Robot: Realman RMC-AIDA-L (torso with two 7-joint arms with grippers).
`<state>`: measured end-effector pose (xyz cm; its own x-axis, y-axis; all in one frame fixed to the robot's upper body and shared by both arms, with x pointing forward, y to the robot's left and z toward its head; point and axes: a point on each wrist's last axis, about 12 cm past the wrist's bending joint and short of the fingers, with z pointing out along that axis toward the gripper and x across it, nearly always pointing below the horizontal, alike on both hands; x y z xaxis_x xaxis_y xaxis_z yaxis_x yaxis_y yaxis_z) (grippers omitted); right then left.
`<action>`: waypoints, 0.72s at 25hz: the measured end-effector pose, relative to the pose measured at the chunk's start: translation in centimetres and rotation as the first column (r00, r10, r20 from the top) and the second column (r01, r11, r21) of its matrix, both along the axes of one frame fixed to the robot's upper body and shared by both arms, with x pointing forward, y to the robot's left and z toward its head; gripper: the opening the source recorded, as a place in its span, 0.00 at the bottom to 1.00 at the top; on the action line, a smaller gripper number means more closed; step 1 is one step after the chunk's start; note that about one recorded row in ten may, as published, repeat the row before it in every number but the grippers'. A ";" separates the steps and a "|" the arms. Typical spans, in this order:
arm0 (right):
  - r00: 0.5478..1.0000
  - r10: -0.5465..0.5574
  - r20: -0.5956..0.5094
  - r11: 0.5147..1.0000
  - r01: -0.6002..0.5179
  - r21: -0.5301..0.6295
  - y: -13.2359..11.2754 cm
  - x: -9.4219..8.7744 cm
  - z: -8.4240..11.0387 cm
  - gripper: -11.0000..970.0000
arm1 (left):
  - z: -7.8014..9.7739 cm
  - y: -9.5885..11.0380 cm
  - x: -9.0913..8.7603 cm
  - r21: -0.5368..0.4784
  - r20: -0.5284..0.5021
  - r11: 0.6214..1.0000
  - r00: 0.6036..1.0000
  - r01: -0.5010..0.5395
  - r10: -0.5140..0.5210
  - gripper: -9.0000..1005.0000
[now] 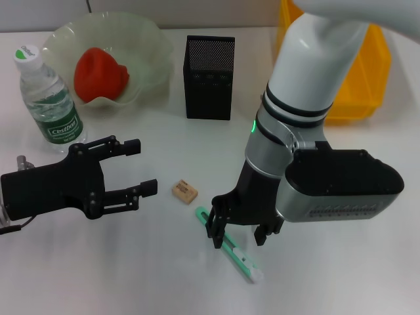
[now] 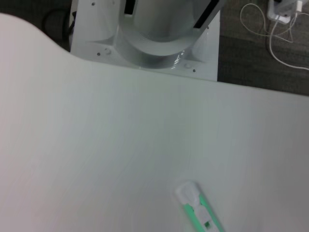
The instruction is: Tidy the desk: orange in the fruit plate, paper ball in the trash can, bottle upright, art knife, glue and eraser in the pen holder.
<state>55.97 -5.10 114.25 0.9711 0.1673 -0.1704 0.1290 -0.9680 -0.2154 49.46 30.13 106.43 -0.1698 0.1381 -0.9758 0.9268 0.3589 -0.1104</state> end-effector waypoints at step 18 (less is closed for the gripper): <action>0.997 0.067 0.039 0.997 -0.068 0.027 0.9 -0.4 -0.6 0.66 | -0.2 0.1 -0.1 0.009 -0.007 1.000 1.000 -0.012 0.012 0.80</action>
